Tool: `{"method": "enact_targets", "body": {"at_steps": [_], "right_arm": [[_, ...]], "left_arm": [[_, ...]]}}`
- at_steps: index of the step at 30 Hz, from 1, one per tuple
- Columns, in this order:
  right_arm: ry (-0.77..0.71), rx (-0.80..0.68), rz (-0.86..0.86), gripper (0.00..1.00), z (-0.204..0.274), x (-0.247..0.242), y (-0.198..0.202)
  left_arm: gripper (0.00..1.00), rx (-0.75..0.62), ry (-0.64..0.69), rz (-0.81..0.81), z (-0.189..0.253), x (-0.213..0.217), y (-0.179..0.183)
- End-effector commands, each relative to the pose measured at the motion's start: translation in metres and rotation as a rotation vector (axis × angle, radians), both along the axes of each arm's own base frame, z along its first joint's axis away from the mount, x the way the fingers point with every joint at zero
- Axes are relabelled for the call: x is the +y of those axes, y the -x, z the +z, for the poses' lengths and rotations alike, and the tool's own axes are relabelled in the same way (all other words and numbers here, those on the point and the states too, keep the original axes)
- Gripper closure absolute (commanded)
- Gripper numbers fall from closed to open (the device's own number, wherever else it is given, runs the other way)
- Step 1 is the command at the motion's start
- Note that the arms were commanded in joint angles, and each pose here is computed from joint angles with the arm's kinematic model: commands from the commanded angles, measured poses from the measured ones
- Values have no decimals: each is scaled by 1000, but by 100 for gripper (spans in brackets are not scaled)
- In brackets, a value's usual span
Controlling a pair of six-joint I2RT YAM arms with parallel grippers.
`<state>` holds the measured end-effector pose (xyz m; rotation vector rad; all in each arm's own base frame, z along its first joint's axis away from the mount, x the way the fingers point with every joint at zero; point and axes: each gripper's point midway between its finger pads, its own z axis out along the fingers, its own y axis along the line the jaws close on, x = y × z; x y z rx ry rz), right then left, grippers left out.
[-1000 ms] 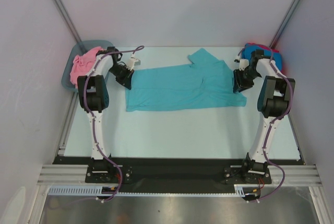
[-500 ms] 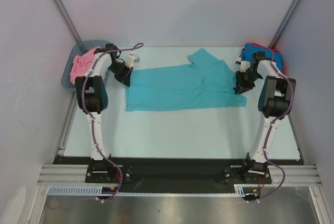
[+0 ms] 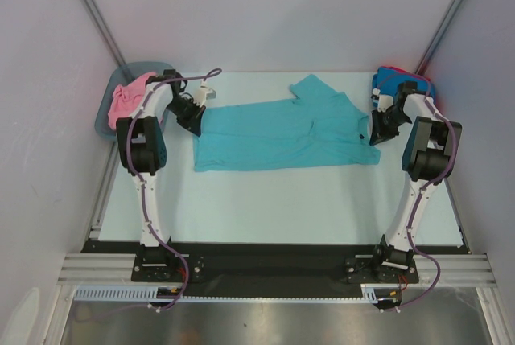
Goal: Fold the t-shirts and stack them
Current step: Fold the tshirt
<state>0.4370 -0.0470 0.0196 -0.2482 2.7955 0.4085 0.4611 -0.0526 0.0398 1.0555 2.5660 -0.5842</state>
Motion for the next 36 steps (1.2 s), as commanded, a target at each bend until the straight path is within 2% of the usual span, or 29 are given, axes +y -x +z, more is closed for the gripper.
{"method": "enact_targets", "body": {"at_steps": [1,2,5,9,12,15,16,17,18,36], "right_arm": [[9,24,-1,88,-13,-4,2],[9,24,0,79,-13,-3,2],[15,19,-2,67,-11,-4,0],[20,20,-2,61,-12,-3,0],[28,25,1,65,-14,-3,1],[38,32,14,80,-18,1,3],[47,36,15,91,-19,1,4],[53,35,19,98,-19,2,4],[56,38,27,100,-20,4,5],[82,31,37,100,-23,10,0]], "left_arm": [[100,-67,3,-35,29,-15,-1],[100,-64,1,-34,28,-15,-1],[100,-62,2,-34,28,-16,-1],[100,-63,2,-37,27,-16,-1],[100,-61,0,-39,26,-17,-1],[100,-64,0,-40,27,-17,-2],[100,-63,-1,-40,27,-17,-1],[100,-64,-1,-40,27,-17,-2],[100,-64,-1,-40,27,-17,-2],[100,-113,-54,-28,44,-7,-6]]}}
